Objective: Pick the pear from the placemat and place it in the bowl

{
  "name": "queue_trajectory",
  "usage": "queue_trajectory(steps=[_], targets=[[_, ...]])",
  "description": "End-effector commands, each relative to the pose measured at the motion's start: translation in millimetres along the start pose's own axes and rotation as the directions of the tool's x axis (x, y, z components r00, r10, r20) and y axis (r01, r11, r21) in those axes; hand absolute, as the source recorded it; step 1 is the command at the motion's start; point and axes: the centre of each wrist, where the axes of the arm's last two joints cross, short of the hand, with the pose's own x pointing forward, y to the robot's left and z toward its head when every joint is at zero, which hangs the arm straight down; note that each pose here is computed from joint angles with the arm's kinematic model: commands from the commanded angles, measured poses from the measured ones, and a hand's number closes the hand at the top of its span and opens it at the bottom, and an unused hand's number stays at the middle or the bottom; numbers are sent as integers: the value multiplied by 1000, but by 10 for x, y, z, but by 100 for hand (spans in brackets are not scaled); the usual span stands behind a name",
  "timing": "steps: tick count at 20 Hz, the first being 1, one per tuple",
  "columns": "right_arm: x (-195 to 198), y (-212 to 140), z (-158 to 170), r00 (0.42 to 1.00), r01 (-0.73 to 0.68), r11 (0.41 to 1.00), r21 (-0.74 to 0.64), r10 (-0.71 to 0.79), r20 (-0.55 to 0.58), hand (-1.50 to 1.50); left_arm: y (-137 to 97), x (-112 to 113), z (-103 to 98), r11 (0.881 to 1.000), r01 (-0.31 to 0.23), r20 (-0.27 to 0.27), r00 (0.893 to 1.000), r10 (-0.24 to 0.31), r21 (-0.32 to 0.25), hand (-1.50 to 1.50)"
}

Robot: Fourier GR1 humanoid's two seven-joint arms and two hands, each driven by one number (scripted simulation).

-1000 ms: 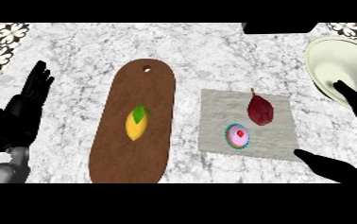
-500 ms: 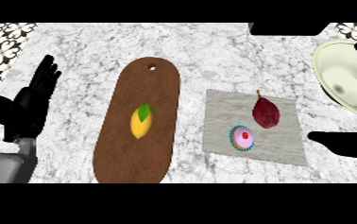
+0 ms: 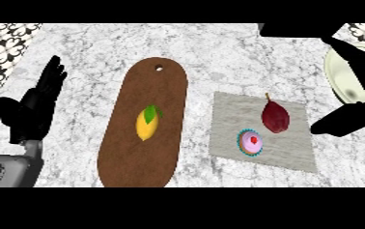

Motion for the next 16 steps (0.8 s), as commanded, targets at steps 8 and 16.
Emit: queue_trajectory(steps=[8,16], targets=[[41,371,-461,981,-141,929,342,178,-79,-150,60,47,3,1000,-9,-8,1000,9,-1,0],[17,562,-721,961,-203,893,401,261,-94,-150,8,77,-12,1000,-12,-1,1000,12,6,0]])
